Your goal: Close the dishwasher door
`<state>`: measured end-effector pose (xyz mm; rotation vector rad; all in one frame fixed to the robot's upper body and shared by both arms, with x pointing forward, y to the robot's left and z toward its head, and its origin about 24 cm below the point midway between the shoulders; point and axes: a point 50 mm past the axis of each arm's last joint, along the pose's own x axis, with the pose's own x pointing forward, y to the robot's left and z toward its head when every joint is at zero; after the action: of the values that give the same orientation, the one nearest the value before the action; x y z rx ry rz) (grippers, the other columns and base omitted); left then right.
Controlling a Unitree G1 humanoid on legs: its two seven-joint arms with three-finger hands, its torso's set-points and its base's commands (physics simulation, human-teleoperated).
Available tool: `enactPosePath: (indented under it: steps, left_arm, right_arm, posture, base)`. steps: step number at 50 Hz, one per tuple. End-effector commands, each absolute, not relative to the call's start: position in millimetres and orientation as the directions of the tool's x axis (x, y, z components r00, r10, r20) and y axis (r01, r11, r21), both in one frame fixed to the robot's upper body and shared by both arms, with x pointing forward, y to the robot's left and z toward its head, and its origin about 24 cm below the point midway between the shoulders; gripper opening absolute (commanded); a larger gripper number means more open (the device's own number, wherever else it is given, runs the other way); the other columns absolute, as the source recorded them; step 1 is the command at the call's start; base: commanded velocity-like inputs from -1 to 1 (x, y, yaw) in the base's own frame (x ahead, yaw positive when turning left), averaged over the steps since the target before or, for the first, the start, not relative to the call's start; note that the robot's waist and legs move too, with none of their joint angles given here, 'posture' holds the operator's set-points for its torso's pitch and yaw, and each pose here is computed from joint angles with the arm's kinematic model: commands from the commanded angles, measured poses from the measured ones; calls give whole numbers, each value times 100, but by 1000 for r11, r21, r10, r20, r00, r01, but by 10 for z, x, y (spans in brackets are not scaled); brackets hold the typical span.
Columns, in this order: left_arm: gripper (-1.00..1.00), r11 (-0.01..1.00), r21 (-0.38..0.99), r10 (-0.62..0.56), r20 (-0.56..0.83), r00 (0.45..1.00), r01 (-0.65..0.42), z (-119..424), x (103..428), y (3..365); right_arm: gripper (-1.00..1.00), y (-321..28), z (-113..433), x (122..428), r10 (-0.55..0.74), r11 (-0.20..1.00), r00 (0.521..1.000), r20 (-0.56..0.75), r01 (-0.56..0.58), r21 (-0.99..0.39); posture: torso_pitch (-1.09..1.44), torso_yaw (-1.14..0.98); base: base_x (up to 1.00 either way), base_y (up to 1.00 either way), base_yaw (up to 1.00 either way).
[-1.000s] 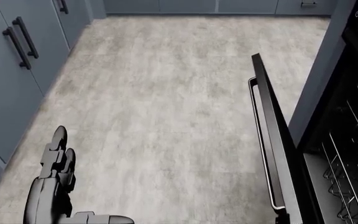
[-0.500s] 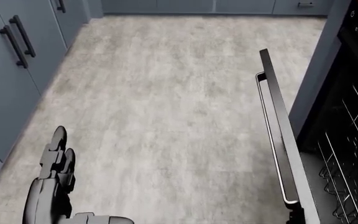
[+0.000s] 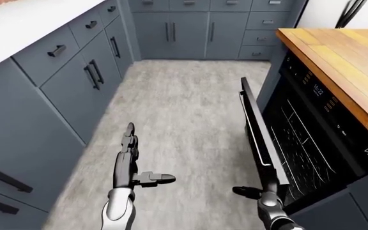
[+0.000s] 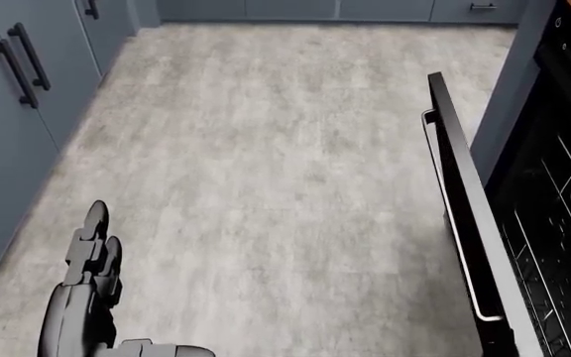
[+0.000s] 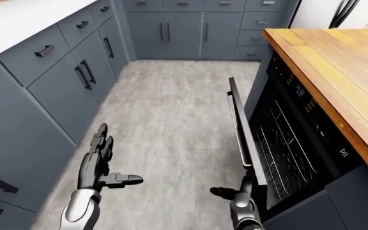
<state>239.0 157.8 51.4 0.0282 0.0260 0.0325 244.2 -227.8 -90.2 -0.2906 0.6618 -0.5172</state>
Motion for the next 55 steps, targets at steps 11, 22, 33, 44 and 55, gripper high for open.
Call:
enactPosePath:
  steps: [11,22,33,44,55]
  left_arm:
    - [100,999,29,27,64,998,-29,679,2405,1568]
    - [100,999,28,25,62,998,-27,668,2405,1561]
    - [100,999,30,21,61,998,-23,665,2401,1544]
    - [100,999,30,21,60,998,-23,661,2400,1541]
    - [100,999,30,22,63,998,-24,674,2397,1545]
  right_arm:
    - [100,-2596,-668,2589,-649,755,644,-405,481,-445]
    - [100,-2703,-597,2629,-662,741,641,-387,486,-464]
    - [100,-2909,-502,2622,-696,710,627,-350,526,-468]
    - [100,-3003,-432,2645,-707,698,626,-330,538,-473]
    - [100,-3099,-353,2675,-717,687,622,-314,553,-472]
  posture:
    - [0,0]
    - [0,0]
    - [0,0]
    - [0,0]
    - [0,0]
  base:
    - [0,0,0]
    - [0,0,0]
    - [0,0,0]
    - [0,0,0]
    - [0,0,0]
